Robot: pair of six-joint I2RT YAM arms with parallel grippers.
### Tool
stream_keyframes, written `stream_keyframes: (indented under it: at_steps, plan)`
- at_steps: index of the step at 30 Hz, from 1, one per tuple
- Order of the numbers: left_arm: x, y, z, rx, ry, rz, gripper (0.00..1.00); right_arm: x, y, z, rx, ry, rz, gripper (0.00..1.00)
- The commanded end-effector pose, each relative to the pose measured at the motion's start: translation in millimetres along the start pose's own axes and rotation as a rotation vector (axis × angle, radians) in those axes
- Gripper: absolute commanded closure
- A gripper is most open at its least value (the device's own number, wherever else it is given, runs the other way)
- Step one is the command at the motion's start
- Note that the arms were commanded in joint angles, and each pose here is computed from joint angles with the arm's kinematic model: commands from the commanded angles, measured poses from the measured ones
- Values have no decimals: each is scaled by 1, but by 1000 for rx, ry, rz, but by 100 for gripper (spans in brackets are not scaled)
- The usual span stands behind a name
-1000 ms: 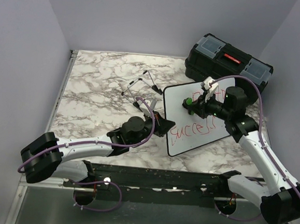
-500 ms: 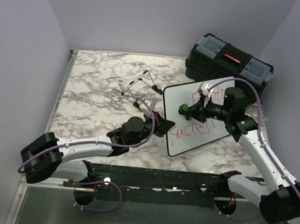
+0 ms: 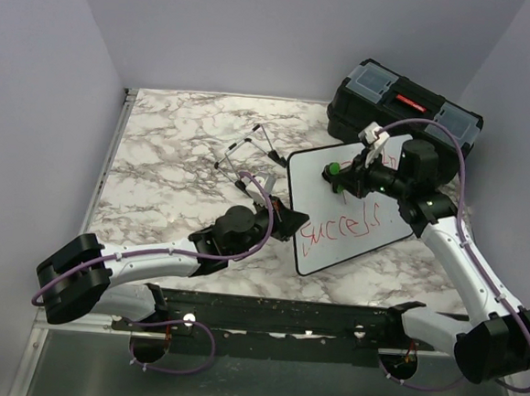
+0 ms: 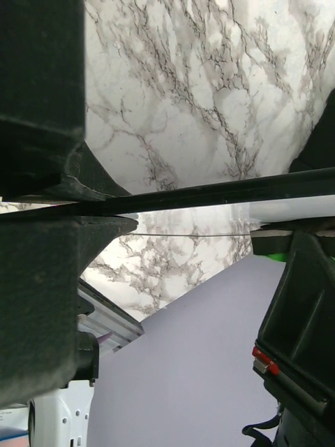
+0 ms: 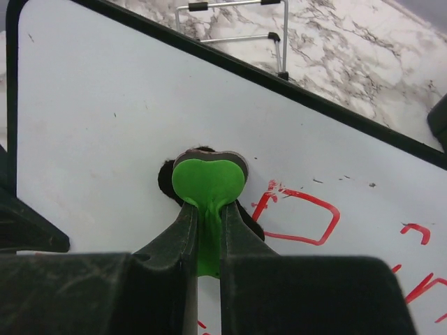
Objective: Erase the whiteboard
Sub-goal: Erase the whiteboard at the center of the board.
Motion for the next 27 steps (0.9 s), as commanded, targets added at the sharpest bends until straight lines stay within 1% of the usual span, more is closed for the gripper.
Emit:
stream_keyframes:
  at_steps: [1,3,5,6,8,10,12,15,20,22,24,27]
  plan:
    - [0,-1,-20,102,103,2,100,8,-3,27,-38,-211,4,99]
    - [0,-1,-20,103,101,0,100,1,20,39,-78,-298,59,99]
    - [-2,-2,-20,103,100,-2,100,-7,43,40,-100,-308,114,99]
    - [-3,-2,-20,103,101,-2,100,-9,51,36,-96,-278,131,99]
    - [-3,-2,-18,106,95,-3,100,-10,59,15,-45,-122,130,99]
    - [-3,-2,-18,108,95,-2,100,-16,54,-2,-16,-24,94,99]
    - [-2,-1,-18,109,93,0,100,-18,38,-15,-1,57,48,99]
    - [-2,0,-18,106,97,2,100,-14,13,-25,3,115,-20,99]
    - [-4,2,-16,98,94,0,100,-6,-38,-21,-33,81,-104,99]
    - [-4,2,-17,96,95,-1,100,-3,-48,-18,-37,51,-118,99]
    - [-3,2,-17,96,96,-3,100,-1,-47,-11,-33,4,-104,99]
    - [-4,-1,-16,96,90,-11,100,-6,-29,2,-31,-67,-66,100]
Point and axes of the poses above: each gripper's point midway between its finger pads, its own x axis out along the fingers, its own z axis along the line the jaws close on, y = z × x, the point moved 2 cm from there along -x, back along the fingers, and after that the axes turned 15 degrees about x, right-handed, at the moved point
